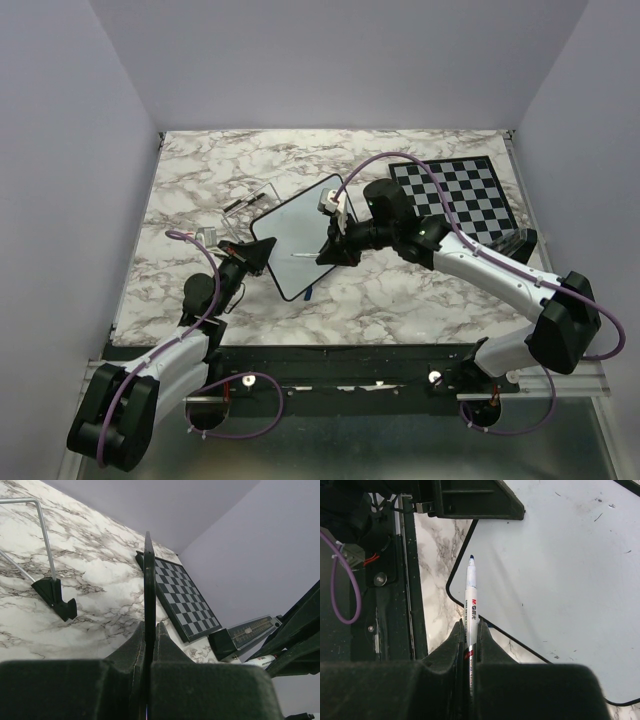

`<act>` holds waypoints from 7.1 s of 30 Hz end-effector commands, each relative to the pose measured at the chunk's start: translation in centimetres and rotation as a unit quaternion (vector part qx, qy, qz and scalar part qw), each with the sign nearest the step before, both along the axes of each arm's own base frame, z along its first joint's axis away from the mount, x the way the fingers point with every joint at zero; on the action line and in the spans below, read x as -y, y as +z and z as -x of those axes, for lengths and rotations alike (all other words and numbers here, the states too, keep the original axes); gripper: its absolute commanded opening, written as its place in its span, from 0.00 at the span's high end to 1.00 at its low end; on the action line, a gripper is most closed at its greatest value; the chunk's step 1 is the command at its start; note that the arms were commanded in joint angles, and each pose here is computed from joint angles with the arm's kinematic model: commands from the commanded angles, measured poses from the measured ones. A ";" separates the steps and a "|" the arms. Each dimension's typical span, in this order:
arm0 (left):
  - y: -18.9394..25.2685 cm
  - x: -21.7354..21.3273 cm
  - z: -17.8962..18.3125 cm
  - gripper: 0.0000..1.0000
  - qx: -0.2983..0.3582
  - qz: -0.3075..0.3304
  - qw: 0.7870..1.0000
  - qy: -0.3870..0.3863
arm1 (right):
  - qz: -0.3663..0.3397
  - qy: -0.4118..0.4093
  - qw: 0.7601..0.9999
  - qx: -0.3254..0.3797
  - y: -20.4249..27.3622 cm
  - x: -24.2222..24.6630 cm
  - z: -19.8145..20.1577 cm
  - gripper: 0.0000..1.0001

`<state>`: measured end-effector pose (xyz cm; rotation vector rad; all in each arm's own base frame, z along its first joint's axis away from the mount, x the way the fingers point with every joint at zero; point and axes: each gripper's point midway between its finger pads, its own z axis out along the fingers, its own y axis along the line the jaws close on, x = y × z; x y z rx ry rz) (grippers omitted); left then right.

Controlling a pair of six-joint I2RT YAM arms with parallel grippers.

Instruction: Write a sentence on the whiteboard

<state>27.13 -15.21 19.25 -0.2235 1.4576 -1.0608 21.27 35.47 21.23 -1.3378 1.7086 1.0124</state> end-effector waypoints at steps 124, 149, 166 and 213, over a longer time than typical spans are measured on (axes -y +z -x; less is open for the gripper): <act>0.9 -0.1 1.1 1.00 0.026 0.056 0.998 0.005 | 0.042 0.008 0.999 0.019 -0.7 -2.5 -1.1 1.00; 0.7 -0.2 1.1 1.00 0.021 0.062 0.998 0.007 | 0.065 -0.071 0.995 0.012 -1.9 -3.3 -3.7 0.99; 0.9 0.5 1.3 1.00 0.030 0.063 0.997 -0.012 | 0.058 -0.047 0.997 -0.005 -2.2 -4.4 -2.9 0.99; 1.4 0.5 1.6 1.00 0.045 0.056 0.997 -0.013 | 0.074 -0.014 0.996 -0.040 -4.0 -5.3 -0.9 0.99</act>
